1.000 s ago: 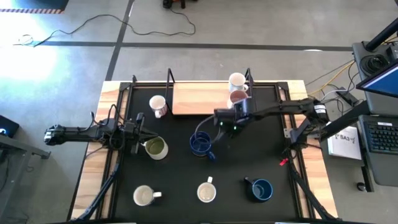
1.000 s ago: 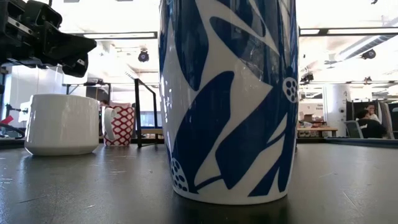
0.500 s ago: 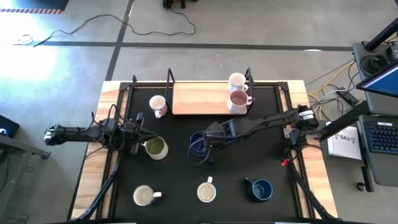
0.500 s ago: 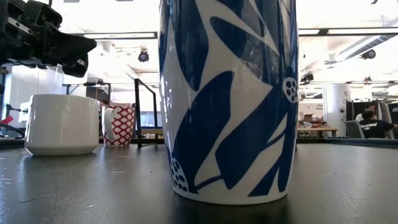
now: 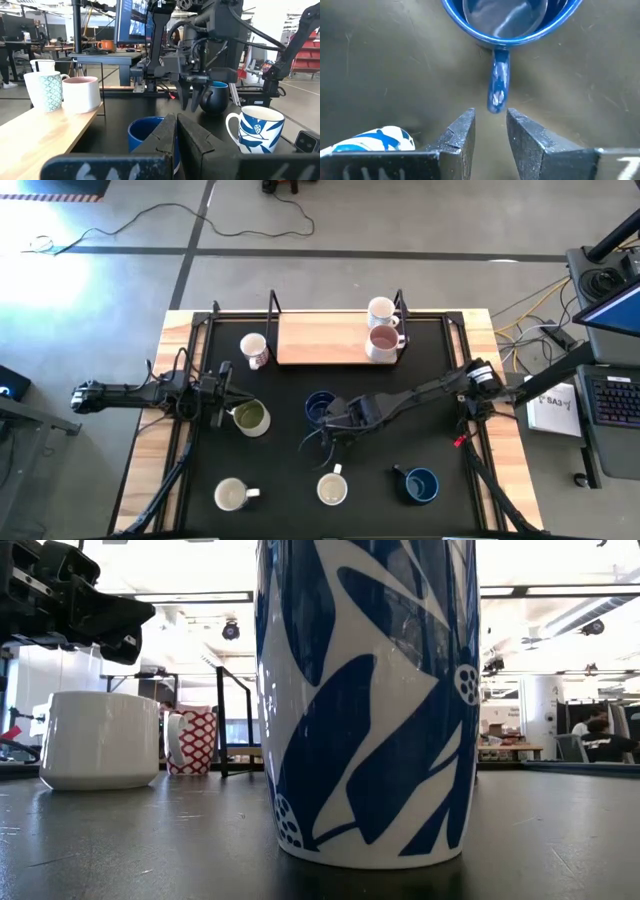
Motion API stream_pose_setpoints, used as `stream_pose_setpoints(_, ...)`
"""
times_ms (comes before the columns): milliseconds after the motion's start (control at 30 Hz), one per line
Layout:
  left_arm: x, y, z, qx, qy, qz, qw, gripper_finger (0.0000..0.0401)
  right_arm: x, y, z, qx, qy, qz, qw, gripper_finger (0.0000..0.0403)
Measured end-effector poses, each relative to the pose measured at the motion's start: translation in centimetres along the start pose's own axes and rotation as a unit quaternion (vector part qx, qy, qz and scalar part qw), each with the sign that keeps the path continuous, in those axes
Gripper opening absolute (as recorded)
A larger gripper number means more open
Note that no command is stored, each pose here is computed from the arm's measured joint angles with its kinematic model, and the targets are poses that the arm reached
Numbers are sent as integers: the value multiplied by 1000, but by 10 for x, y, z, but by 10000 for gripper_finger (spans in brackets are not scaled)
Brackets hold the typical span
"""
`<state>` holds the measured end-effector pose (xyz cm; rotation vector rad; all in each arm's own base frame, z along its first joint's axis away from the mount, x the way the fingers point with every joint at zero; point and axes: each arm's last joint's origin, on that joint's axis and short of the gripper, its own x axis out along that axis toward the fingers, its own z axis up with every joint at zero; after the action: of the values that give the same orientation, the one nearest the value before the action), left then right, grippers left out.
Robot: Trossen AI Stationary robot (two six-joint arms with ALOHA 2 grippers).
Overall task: Place coffee mugs
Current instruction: Put the dark blue mug on the shelf
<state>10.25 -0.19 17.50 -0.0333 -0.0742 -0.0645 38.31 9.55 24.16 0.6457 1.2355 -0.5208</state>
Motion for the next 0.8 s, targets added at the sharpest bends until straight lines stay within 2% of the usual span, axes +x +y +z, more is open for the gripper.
stream_pose_setpoints(267, 0, 0, 0, 0, 0, 0, 1000, 0, 15, 3, 2, -26, -16, -21, 999, 100)
stream_pose_setpoints(800, 0, 0, 0, 0, 1, 0, 1000, 0, 53, 6, 0, -69, 8, -56, 996, 97)
